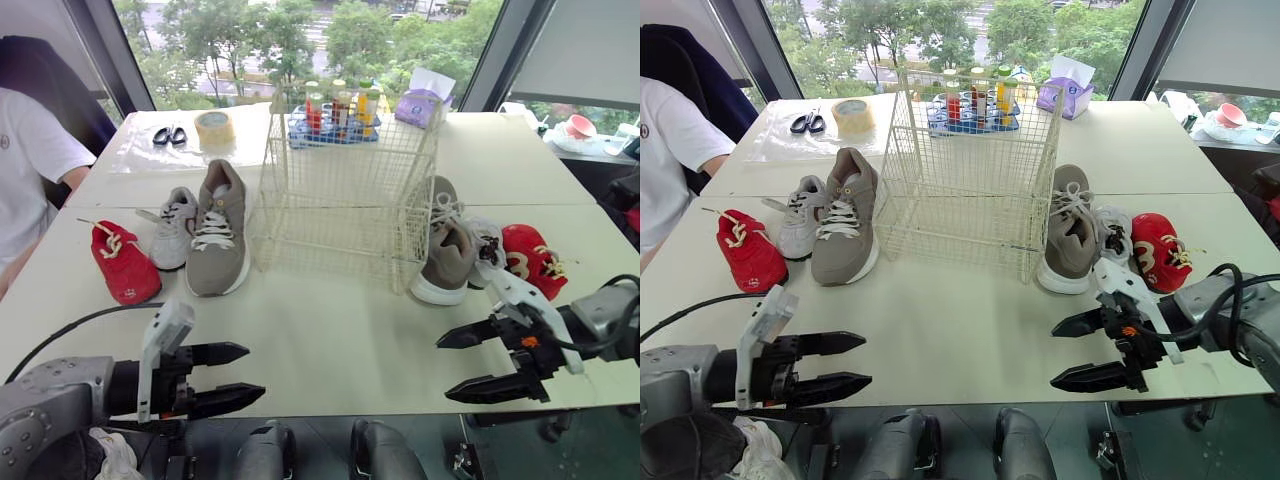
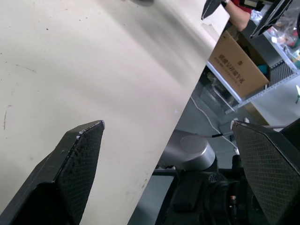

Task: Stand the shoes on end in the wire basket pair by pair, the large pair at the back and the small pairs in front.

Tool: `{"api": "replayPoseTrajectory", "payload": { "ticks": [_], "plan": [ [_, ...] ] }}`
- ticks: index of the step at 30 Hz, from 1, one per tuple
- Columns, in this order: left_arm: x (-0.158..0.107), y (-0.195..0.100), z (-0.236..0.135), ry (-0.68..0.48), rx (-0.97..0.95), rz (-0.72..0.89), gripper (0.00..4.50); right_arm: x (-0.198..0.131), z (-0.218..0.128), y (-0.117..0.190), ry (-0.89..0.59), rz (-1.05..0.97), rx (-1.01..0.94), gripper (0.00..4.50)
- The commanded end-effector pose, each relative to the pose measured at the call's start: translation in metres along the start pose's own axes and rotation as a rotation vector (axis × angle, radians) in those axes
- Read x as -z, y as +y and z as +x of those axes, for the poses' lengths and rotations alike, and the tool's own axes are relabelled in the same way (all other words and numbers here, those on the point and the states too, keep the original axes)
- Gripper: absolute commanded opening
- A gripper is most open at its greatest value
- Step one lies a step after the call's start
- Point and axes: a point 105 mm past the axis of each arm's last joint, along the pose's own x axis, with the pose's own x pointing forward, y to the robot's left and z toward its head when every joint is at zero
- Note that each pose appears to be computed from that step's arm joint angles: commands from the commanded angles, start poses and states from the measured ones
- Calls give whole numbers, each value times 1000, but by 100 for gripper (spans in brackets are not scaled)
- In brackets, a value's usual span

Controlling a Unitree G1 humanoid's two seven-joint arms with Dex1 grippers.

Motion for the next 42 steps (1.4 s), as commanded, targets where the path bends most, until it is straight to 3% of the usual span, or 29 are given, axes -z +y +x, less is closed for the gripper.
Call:
{"api": "replayPoseTrajectory", "payload": {
  "ticks": [1, 13, 19, 23, 26, 29, 35, 42],
  "plan": [
    [-4, 3, 2, -29, -29, 33, 445, -6, 1, 3, -7, -31, -16, 446],
    [-13, 10, 6, -80, -65, 31, 445, -8, 2, -3, -26, -39, 24, 446],
    [-10, 17, 7, -53, -73, 49, 445, -9, -2, -1, -29, 8, 17, 446],
    [-13, 27, -6, -16, -94, 96, 445, -53, -26, 12, -133, -7, 21, 446],
    [-37, 34, -23, -13, -116, 166, 445, -98, -48, 20, -238, -117, 45, 446],
    [-71, 28, -33, -25, -97, 271, 445, -129, -59, 19, -245, -258, 98, 446],
    [-112, 4, -29, -59, -26, 436, 445, -151, -33, -27, -74, -457, 201, 446],
    [-120, -15, -15, -111, 21, 484, 445, -139, 0, -76, 119, -492, 228, 446]
  ]
}}
